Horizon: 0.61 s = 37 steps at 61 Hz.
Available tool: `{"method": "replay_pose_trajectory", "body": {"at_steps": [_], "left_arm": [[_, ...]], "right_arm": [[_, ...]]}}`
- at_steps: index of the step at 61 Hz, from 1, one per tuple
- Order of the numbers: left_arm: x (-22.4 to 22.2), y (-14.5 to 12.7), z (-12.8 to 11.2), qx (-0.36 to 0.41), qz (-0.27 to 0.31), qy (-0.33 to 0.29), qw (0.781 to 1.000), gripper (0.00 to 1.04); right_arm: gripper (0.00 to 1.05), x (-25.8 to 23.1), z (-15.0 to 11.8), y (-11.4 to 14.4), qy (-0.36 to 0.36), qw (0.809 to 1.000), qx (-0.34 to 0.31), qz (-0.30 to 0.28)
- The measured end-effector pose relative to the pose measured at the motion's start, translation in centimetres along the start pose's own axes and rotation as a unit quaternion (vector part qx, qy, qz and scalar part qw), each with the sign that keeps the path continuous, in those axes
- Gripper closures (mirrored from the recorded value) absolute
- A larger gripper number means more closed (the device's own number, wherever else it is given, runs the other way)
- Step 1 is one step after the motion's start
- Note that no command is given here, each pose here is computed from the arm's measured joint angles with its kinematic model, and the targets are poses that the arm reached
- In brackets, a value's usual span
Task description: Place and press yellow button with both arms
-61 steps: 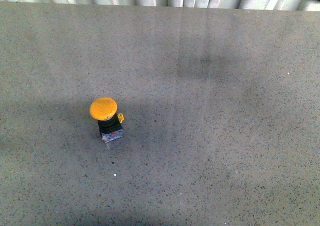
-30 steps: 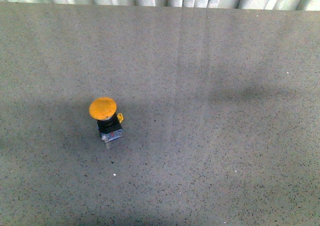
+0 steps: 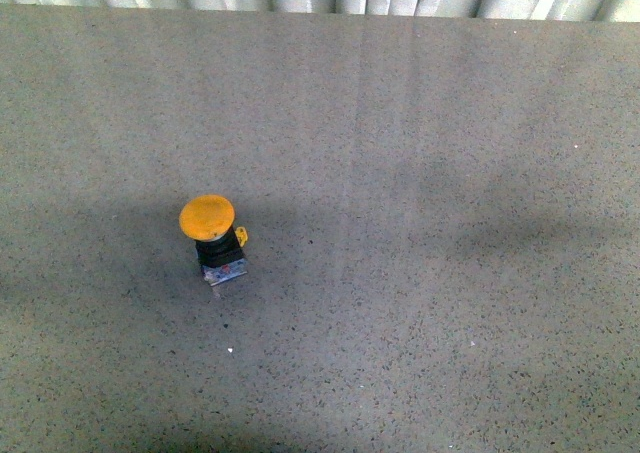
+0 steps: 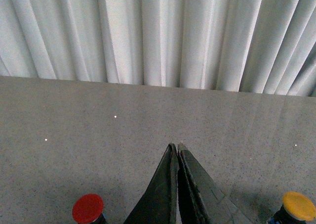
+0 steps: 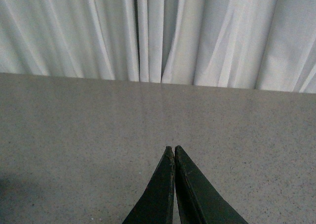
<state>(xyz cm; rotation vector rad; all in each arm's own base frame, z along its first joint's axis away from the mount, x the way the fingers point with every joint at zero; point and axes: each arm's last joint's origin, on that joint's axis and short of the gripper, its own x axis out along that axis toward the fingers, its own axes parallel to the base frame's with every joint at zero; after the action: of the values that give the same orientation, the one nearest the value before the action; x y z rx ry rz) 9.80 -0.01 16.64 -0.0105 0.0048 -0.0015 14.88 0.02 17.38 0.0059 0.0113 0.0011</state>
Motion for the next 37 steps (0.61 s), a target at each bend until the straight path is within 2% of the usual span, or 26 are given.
{"method": "replay_pose_trajectory", "body": {"at_steps": [7, 37], "left_arm": [[0.0, 0.0, 0.0, 0.000, 0.000, 0.000, 1.000, 1.03], [0.0, 0.0, 0.0, 0.000, 0.000, 0.000, 1.000, 1.03]], "right_arm": [[1.03, -0.6, -0.8, 0.0, -0.002, 1.000, 0.000, 0.000], [1.03, -2.6, -0.2, 0.0, -0.014, 1.000, 0.000, 0.000]]}}
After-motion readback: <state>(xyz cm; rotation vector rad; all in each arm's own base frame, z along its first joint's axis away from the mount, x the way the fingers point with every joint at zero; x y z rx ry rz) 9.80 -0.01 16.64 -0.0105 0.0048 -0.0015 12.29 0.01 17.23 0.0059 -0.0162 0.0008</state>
